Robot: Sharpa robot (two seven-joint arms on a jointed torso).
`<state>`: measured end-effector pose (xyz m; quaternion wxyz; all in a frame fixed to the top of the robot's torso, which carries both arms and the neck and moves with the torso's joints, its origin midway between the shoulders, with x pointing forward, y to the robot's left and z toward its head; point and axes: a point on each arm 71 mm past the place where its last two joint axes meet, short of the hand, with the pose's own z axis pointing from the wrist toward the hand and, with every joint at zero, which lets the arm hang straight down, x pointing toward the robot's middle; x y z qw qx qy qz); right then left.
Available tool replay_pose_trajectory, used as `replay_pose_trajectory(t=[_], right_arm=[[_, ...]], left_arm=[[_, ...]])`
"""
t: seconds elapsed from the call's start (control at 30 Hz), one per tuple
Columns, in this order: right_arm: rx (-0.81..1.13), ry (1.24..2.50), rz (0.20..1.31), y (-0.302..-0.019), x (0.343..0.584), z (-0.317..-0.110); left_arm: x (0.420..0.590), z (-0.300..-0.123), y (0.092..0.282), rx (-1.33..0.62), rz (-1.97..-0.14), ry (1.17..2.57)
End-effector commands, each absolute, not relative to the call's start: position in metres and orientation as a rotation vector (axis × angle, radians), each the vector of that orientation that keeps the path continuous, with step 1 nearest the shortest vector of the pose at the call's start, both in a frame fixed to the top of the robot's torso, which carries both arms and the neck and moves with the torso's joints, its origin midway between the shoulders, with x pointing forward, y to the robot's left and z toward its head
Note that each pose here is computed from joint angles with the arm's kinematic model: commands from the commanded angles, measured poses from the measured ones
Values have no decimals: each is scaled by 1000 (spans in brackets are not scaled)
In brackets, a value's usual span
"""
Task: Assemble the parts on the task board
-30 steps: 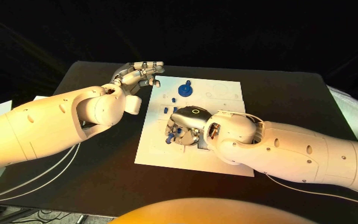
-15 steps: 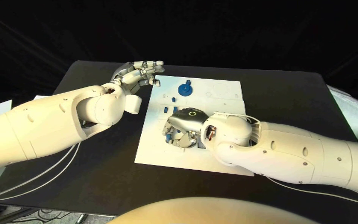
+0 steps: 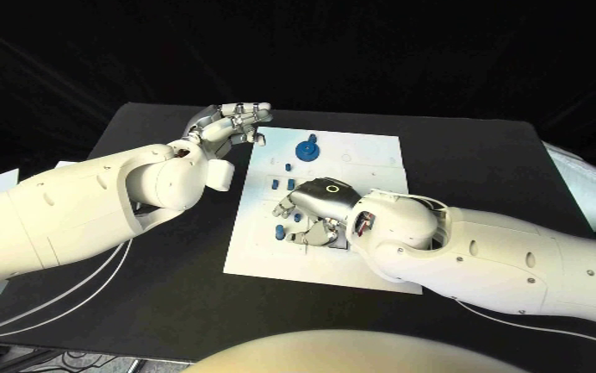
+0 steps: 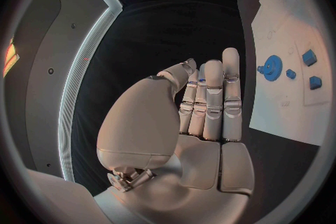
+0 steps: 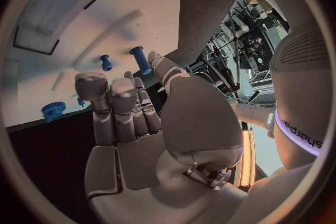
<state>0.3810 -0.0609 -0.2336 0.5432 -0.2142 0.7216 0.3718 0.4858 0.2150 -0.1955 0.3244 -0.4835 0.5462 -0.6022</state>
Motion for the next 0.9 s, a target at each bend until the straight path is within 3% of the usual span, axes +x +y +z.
replay_pose_trajectory(t=[0.03,0.2,0.4,0.57,0.9], right_arm=[[-413,1621,939,-74,381,-219],[-248,1641,947,-113,388,-200],[20,1748,843,-179,394,-183],[123,1827,689,-220,389,-186],[113,1924,466,-249,373,-202]], left_arm=[[486,-195,215,-1264,-1600,1433],[486,-195,216,-1265,-1596,1432],[485,-196,217,-1267,-1592,1435],[483,-197,217,-1268,-1592,1438],[482,-197,217,-1270,-1593,1441]])
